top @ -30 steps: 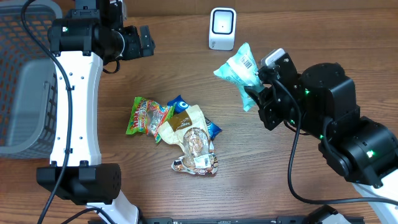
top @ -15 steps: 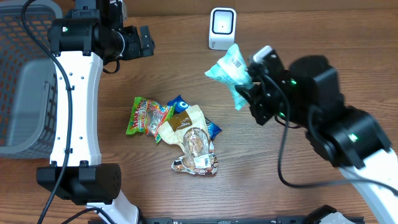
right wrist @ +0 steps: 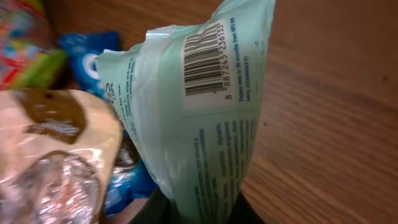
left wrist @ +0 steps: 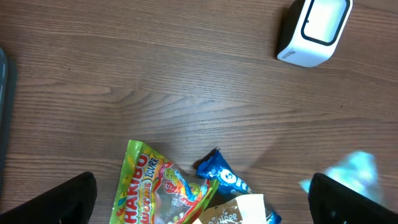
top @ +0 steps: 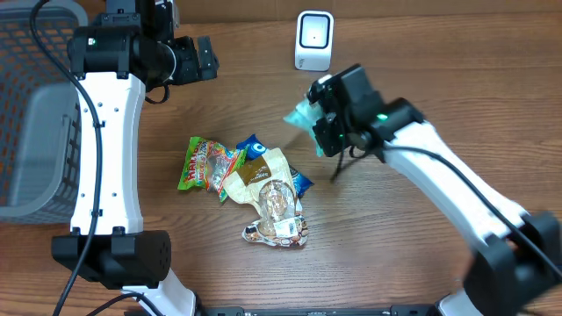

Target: Scan the item barcode

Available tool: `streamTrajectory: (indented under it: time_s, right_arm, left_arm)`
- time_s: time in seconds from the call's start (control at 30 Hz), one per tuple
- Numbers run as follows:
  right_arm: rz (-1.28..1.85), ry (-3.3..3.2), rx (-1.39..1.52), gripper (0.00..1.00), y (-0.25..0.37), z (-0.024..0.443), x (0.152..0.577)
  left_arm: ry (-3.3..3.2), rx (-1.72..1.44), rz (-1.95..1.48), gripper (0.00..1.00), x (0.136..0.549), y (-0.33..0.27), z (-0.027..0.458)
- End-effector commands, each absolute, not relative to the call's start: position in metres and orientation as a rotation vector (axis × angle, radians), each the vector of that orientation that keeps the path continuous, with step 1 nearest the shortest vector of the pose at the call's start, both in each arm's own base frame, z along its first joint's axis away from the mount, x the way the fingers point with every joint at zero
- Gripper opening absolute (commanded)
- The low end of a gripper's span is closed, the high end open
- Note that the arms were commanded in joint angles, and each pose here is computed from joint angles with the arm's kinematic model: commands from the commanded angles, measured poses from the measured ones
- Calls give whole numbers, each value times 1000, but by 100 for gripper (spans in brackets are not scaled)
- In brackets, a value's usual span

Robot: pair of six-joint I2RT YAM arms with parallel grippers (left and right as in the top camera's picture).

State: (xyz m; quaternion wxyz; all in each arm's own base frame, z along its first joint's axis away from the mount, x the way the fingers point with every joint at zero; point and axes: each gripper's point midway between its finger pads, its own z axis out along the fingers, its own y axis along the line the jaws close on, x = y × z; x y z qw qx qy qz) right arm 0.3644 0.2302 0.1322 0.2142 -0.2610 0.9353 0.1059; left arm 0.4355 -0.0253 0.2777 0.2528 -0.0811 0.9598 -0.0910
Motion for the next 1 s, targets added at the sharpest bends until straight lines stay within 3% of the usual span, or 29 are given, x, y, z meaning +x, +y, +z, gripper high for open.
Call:
streamTrajectory:
  time_s: [0.0,0.13,0.27,0.5,0.67,0.77,0.97]
  right_arm:
    - [226,2677,-632,4,228,101,377]
    - [153,2757,-626,4,223,60,380]
    - [-11,2805,-444,4,202,32,393]
    - [-262,2715,-159,4,165,41,416]
    - [-186,2744,-144,5,174,38,412]
    - [-128,2783,-113,24,180,35,404]
    - [62,2860,135,33,189,56,395]
  left_arm:
    - [2603,-216,-242,100,437,-27,279]
    - [2603,-216,-242,100,437,-27,279]
    - [2603,-216,-242,100,437,-27,279]
    - [2603,-216,-242,100,437,-27,279]
    - [2602,-216,-242,100,437,-27,279]
    - [2603,-216,-242,100,437,-27,279]
    - [2603,-216,-242,100,437,-27,279]
